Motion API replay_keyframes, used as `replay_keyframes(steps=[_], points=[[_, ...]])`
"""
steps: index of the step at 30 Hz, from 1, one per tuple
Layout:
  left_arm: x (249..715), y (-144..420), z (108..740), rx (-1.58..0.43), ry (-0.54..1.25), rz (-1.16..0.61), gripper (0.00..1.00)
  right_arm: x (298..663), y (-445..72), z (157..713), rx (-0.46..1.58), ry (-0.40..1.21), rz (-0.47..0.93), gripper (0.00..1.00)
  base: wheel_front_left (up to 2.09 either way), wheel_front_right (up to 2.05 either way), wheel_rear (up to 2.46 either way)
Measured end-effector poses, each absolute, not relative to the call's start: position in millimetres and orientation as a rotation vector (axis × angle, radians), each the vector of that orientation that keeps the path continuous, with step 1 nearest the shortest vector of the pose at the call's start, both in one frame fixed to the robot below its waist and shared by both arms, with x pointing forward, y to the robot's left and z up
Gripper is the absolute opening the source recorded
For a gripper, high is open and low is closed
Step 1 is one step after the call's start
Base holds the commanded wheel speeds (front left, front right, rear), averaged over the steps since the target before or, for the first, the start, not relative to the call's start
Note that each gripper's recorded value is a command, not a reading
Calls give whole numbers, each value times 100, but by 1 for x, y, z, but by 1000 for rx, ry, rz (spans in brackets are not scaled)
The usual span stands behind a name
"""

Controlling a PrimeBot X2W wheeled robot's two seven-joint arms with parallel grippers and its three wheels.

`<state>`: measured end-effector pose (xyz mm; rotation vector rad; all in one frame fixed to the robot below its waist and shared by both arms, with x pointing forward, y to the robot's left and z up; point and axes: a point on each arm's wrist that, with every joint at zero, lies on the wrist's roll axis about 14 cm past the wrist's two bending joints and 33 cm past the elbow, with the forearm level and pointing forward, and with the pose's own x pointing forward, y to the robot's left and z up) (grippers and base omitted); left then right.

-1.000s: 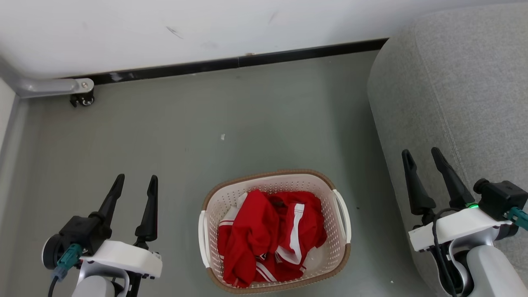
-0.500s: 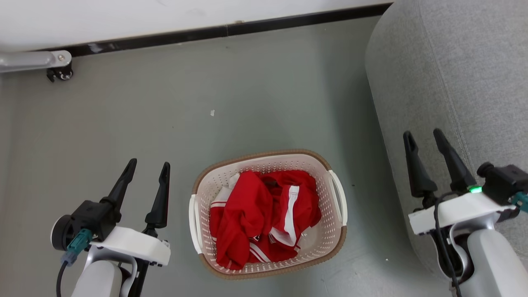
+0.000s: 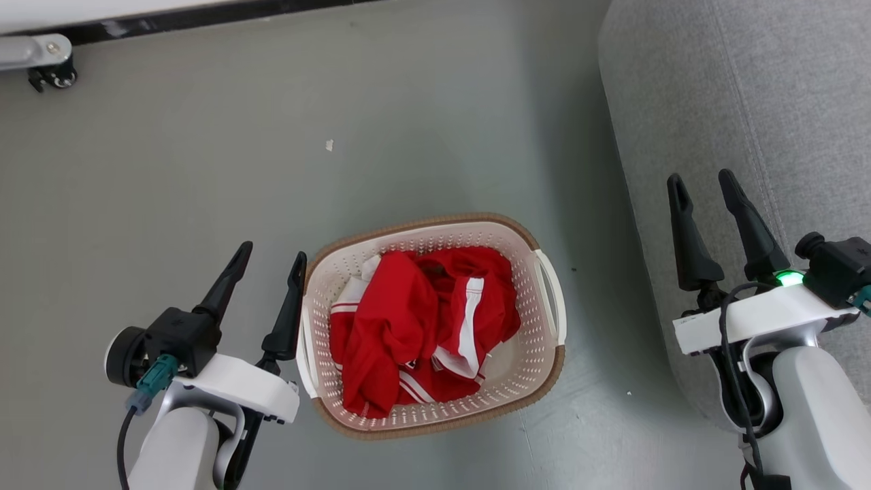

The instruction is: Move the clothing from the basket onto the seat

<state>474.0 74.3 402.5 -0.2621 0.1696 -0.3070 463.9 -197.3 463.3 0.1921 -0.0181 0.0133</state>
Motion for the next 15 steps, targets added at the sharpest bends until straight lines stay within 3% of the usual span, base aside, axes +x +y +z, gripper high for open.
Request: replay_keyframes(steps=[15], points=[[480, 42, 354, -263, 284, -403, 100, 480, -202, 440, 184, 21, 0, 100, 0, 0, 0]])
